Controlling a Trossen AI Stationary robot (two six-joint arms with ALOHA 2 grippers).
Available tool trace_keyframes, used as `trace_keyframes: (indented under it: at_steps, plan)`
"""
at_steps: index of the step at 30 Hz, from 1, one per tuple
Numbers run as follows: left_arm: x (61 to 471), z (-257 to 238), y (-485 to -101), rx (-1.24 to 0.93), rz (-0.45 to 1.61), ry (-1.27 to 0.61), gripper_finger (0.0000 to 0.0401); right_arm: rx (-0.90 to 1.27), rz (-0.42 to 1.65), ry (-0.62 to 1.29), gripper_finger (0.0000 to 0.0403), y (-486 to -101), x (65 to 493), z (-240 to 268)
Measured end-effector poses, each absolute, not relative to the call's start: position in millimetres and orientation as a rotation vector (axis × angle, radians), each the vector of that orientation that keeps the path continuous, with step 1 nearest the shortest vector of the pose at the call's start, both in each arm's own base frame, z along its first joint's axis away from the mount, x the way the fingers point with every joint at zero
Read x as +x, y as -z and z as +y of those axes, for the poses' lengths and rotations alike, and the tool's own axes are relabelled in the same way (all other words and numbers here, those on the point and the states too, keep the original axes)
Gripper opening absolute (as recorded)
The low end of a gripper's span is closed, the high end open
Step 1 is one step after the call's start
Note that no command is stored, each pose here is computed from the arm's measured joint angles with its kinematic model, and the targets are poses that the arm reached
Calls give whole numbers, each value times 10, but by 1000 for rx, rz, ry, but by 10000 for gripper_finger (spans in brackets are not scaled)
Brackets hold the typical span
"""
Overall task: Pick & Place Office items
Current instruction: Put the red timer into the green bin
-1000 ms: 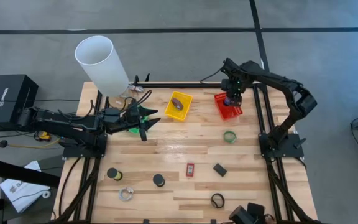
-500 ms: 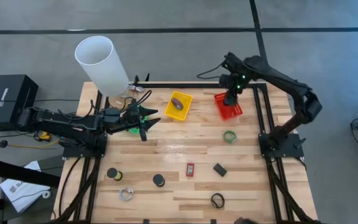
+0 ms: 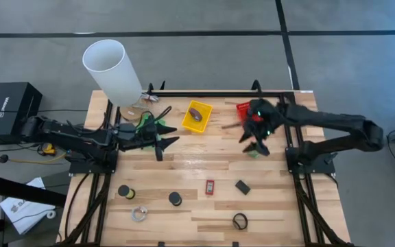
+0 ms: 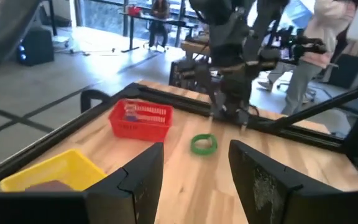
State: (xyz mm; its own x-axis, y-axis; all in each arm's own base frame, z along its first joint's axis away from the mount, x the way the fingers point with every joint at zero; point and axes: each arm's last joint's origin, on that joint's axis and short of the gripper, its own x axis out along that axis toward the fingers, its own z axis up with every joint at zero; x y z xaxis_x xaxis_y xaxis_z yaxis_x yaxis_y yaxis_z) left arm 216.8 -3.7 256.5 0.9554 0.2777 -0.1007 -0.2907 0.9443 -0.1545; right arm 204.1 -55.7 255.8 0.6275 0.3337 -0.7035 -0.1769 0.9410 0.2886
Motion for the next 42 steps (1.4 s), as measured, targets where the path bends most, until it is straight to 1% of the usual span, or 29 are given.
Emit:
trace_keyframes:
  at_steps: [5,8,13,17,22,29,33,38,42]
  plan:
    - [2167,-126,-2584,-171,63,-247,177,152,799,-394,235,-2309,1924,-253]
    - [2164,-177,-2598,-174,51,-222,177,128,789,-400,235,-2170,1861,-164]
    - [2160,-230,-2612,-177,39,-197,177,61,709,-358,235,-2021,1866,-139]
    - [2161,-233,-2654,-188,-3,-192,177,17,627,-343,235,-1972,1935,-158]
    - [2160,-243,-2701,-248,-55,-182,177,15,640,-339,235,-1912,1990,-183]
    - [2156,-283,-2715,-134,-50,-166,177,-2,644,-347,235,-1808,2107,-200]
    - [2184,-296,-2903,-47,-81,-164,177,-12,616,-344,235,-1750,2210,-217]
    - [2222,-301,-3047,-5,40,-174,177,-5,616,-326,235,-1681,2274,-272]
    - [2357,-321,-3106,-16,111,-190,177,11,629,-290,235,-1654,2268,-358]
